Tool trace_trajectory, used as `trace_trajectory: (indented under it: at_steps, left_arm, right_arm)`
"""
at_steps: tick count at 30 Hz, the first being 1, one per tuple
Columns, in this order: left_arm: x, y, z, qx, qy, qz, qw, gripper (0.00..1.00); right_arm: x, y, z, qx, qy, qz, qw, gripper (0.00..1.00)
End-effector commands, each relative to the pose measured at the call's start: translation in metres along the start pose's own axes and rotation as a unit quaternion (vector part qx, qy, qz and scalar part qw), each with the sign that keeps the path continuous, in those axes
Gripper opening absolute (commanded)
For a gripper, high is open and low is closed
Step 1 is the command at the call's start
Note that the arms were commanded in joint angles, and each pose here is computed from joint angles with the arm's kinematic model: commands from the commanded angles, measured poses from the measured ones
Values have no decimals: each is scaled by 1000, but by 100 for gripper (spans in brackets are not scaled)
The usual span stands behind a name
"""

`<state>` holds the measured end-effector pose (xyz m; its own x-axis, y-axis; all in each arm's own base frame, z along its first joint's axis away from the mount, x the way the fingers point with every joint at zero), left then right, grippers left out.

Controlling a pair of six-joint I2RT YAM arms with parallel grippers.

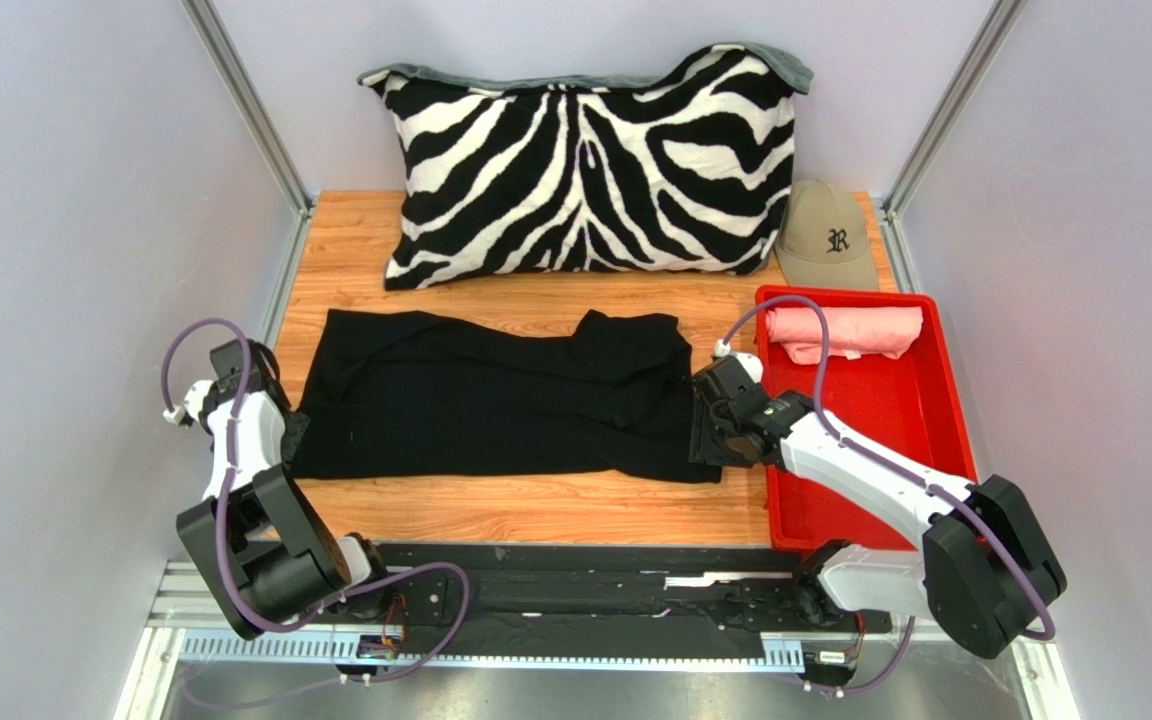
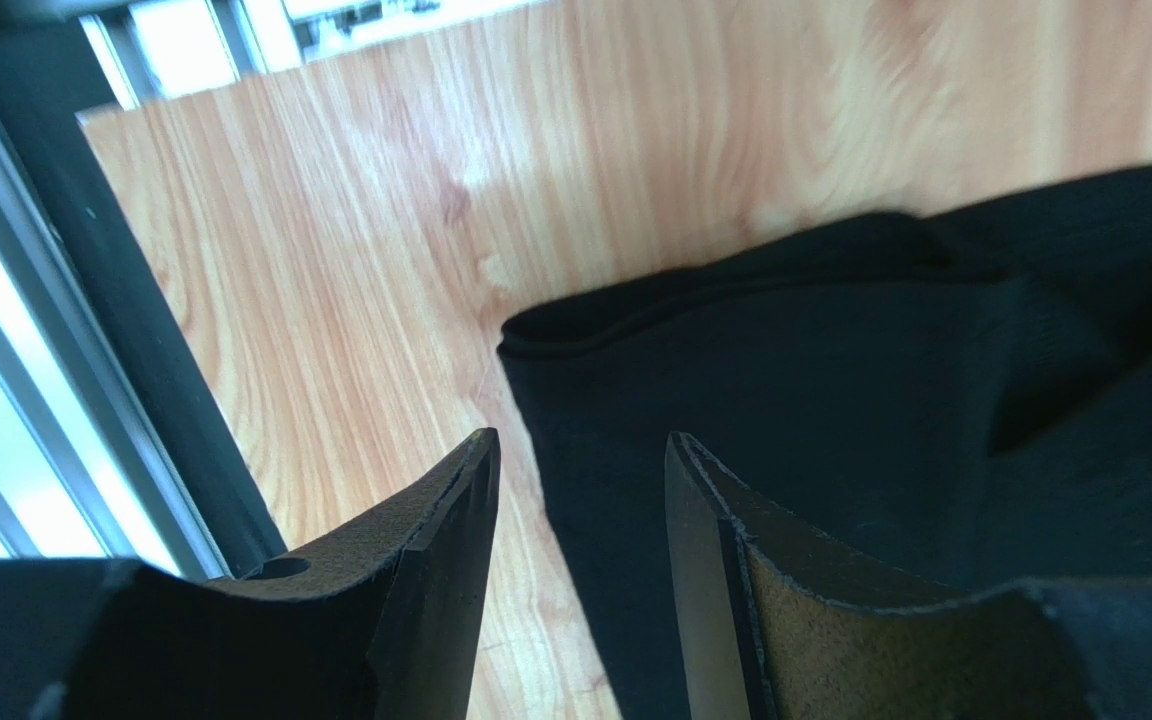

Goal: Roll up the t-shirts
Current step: Fold the T-shirt at the center of the board.

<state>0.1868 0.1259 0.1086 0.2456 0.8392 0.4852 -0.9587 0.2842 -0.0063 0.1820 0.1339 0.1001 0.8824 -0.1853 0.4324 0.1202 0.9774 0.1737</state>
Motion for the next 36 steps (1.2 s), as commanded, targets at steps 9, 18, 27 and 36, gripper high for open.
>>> trace_trajectory:
  at_steps: [9,18,27,36]
  left_arm:
    - [-10,3,-21,-12,30,15,999,51]
    - [-8,2,-30,2,33,14,999,47]
    - [-8,3,-38,15,37,2,999,24]
    - [-3,1,-42,30,36,-6,999,0]
  right_arm:
    - [12,9,-1,16,-18,7,1000,45]
    - [10,10,-2,22,-14,8,1000,47]
    - [12,18,-3,45,-7,10,999,47]
    - [11,25,-7,62,4,11,998,45]
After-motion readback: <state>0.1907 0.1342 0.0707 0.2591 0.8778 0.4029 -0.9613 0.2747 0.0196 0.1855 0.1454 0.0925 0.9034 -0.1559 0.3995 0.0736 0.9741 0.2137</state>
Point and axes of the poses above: each gripper's point midway between its finger pads, its own z axis back along the fingers, its own y axis along the line the jaws close on, x = y × z, the point moved 6 cm from there along z, back along the fingers, and after that the axes turned 4 degrees about -z, right-handed, at the moved point
